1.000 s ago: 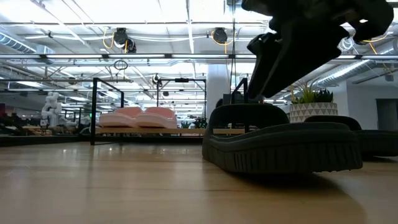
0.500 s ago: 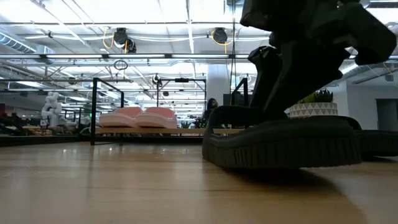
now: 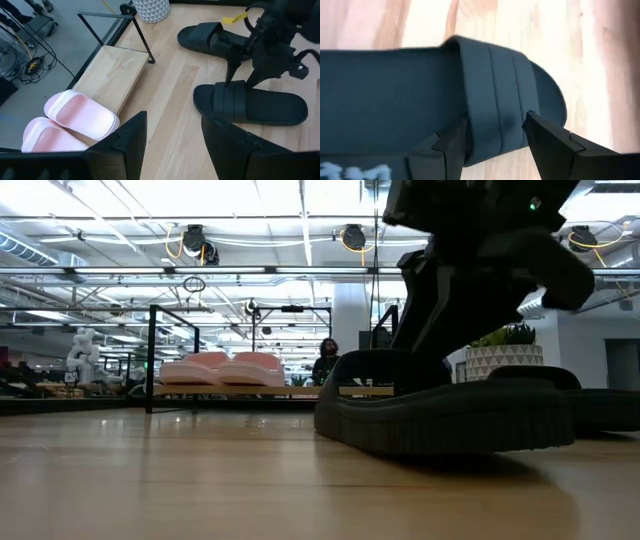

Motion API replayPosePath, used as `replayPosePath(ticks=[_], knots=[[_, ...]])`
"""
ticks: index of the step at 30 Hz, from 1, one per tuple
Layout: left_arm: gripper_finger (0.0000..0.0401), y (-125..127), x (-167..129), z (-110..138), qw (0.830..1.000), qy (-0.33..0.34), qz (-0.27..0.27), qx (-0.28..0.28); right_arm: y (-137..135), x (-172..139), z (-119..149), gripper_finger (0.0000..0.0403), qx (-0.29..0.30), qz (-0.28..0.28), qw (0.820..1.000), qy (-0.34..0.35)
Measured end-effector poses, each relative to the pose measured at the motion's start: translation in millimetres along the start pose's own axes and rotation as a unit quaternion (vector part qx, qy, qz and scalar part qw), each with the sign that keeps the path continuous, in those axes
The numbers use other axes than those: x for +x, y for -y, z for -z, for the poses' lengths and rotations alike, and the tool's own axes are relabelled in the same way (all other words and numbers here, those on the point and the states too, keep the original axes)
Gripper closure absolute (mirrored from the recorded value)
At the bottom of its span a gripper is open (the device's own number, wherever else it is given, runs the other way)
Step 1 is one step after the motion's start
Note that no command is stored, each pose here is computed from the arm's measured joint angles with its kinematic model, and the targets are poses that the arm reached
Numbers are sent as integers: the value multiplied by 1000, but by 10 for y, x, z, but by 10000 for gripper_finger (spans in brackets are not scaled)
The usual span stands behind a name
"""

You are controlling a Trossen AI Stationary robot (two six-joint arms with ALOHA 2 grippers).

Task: Pick and place slides into the shelf
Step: Put the left black slipper on the shelf

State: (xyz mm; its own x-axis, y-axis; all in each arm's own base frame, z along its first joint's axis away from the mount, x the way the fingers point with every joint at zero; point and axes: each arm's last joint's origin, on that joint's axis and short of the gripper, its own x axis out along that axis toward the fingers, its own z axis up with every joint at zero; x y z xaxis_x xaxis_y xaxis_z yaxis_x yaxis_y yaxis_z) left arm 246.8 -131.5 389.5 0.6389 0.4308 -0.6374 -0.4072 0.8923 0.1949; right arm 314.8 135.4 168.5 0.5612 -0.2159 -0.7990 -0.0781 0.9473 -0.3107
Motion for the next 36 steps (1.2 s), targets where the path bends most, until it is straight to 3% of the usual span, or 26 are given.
replayPosePath(ticks=[6, 15, 20, 25, 32, 36], knots=[[213, 1, 1, 0, 1000, 0, 0, 0, -81, 173, 65, 218, -23, 14, 999, -21], [213, 3, 0, 1, 1000, -3, 4, -2, -108, 197, 98, 229, -51, 103, 993, -15], [213, 4, 1, 1, 1000, -3, 4, -2, -99, 200, 100, 286, -44, 109, 993, -15], [213, 3, 0, 1, 1000, -2, 4, -3, -105, 189, 75, 381, -41, 95, 994, -14], [213, 2, 0, 1, 1000, -3, 3, -3, -33, -20, -289, 398, -27, 86, 996, -8], [213, -28, -1, 39, 1000, -20, -6, 16, 188, -214, -619, 400, 3, 134, 991, 7]])
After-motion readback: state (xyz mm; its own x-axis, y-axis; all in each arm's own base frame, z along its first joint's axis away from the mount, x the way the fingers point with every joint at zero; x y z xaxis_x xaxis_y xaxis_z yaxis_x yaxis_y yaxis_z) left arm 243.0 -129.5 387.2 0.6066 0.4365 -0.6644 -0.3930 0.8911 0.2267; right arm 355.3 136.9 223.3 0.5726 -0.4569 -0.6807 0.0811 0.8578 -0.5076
